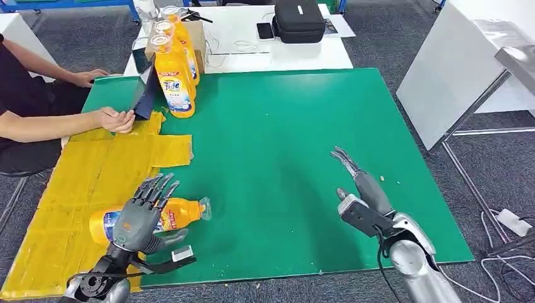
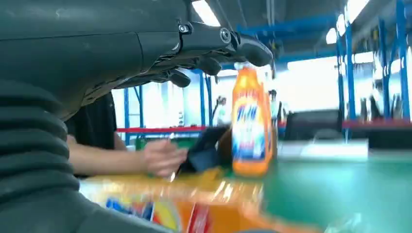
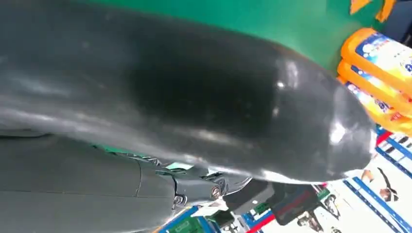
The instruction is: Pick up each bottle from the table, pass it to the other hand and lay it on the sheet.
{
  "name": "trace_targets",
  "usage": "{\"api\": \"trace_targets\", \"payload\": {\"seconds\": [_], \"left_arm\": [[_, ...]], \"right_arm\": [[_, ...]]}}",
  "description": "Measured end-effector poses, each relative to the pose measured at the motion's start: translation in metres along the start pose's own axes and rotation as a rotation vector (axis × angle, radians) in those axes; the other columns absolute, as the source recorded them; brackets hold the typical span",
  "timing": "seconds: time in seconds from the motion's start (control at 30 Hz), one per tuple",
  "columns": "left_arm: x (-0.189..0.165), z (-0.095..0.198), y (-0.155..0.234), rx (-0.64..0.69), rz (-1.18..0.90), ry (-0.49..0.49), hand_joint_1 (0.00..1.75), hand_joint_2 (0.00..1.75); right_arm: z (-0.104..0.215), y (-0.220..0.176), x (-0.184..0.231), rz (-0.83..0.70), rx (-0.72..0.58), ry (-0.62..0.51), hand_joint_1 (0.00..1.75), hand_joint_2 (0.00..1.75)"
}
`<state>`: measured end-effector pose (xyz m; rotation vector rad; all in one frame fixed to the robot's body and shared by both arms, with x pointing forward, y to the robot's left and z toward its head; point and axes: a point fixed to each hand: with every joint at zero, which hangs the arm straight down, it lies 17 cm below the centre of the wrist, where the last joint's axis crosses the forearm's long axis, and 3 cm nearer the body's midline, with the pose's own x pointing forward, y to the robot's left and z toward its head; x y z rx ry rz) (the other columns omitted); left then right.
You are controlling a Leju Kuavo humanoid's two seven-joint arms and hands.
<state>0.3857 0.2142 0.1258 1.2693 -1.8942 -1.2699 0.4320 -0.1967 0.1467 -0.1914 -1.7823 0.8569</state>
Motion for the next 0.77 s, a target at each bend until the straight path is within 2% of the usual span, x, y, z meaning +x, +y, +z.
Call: {"api": "trace_targets", "payload": {"seconds": [0.17,0.33,0.4,0.5,0.6,0.7,0.77], "left_arm": [[0.000,-0.020,0.056,0.202,0.092,0.032,0.00,0.00],[-0.029,-0.029,0.105,0.417,0.414,0.199,0.00,0.00],[-0.034,-0.034,0.118,0.462,0.478,0.223,0.00,0.00],[-0.033,-0.039,0.128,0.491,0.547,0.215,0.00,0.00],[-0.025,-0.045,0.127,0.476,0.819,0.189,0.00,0.00],[0.002,-0.043,0.125,0.417,1.066,0.111,0.00,0.00],[0.018,-0.031,0.129,0.398,1.131,0.063,0.00,0.00]], "right_arm": [[-0.005,0.008,0.005,0.023,-0.029,-0.010,0.00,0.00],[-0.014,0.017,0.027,0.030,-0.155,-0.035,0.00,0.00],[-0.016,0.028,0.037,-0.001,-0.172,-0.041,0.00,0.00],[-0.020,0.036,0.051,-0.038,-0.186,-0.063,0.00,0.00],[-0.017,0.034,0.072,-0.073,-0.250,-0.122,0.00,0.00],[-0.019,0.045,0.101,-0.047,-0.268,-0.171,0.00,0.00],[-0.025,0.060,0.120,-0.029,-0.258,-0.185,0.00,0.00]]}}
